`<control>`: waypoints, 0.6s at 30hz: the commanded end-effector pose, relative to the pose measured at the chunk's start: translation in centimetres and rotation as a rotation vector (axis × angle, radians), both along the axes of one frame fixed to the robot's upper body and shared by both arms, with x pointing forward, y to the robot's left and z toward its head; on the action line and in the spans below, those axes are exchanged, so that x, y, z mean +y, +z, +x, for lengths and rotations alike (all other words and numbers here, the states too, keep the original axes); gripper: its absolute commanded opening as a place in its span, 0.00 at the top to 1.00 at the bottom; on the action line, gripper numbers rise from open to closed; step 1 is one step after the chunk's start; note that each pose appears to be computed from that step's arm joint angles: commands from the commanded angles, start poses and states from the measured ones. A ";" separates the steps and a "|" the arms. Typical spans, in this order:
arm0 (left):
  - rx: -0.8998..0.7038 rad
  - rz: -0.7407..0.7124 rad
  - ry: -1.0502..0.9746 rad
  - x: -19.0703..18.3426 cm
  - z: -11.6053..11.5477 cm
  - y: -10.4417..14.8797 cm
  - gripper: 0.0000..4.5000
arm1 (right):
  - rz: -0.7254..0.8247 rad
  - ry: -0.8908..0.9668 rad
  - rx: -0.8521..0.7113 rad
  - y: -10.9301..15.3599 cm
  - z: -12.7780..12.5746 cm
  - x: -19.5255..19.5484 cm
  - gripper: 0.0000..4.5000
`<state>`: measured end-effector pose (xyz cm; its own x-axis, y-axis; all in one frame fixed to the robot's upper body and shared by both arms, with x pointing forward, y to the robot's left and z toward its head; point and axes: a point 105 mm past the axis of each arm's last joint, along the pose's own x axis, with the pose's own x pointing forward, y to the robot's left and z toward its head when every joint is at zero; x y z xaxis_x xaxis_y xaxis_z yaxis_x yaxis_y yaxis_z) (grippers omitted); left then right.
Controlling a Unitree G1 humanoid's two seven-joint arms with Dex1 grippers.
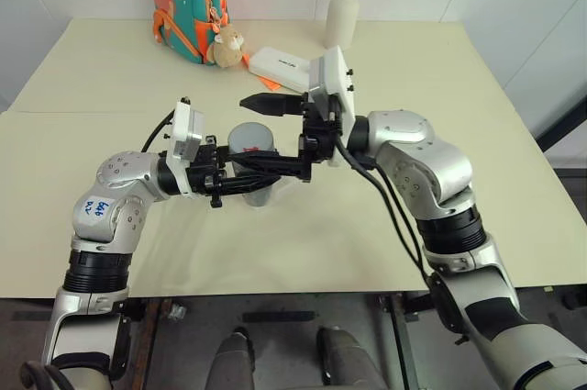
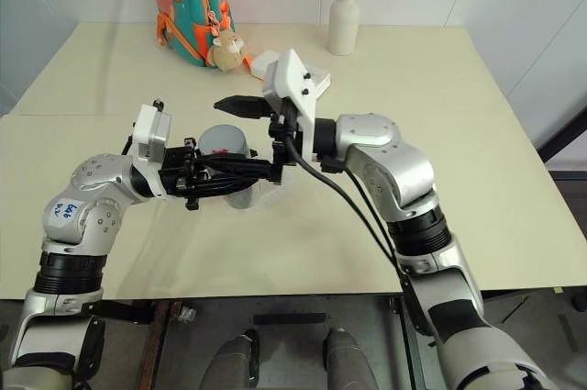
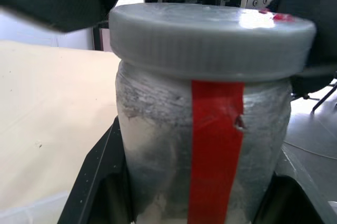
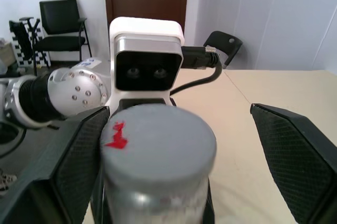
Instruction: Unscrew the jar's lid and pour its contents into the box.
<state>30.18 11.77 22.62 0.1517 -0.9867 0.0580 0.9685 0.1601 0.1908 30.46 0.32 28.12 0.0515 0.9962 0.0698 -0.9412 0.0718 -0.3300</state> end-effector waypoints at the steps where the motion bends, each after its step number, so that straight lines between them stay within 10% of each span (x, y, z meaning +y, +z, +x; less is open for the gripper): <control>1: -0.082 0.001 -0.044 0.0 -1.5 1.3 0.56 | 0.056 -0.160 -0.034 1.6 2.1 -4.6 0.00; 8: -0.082 0.000 -0.012 0.6 -1.4 1.3 0.56 | 0.033 -0.201 0.006 1.2 1.8 -8.2 0.00; 18: -0.065 0.004 -0.039 -0.2 -1.1 1.1 0.56 | 0.127 -0.029 0.009 2.9 -0.9 -2.9 0.00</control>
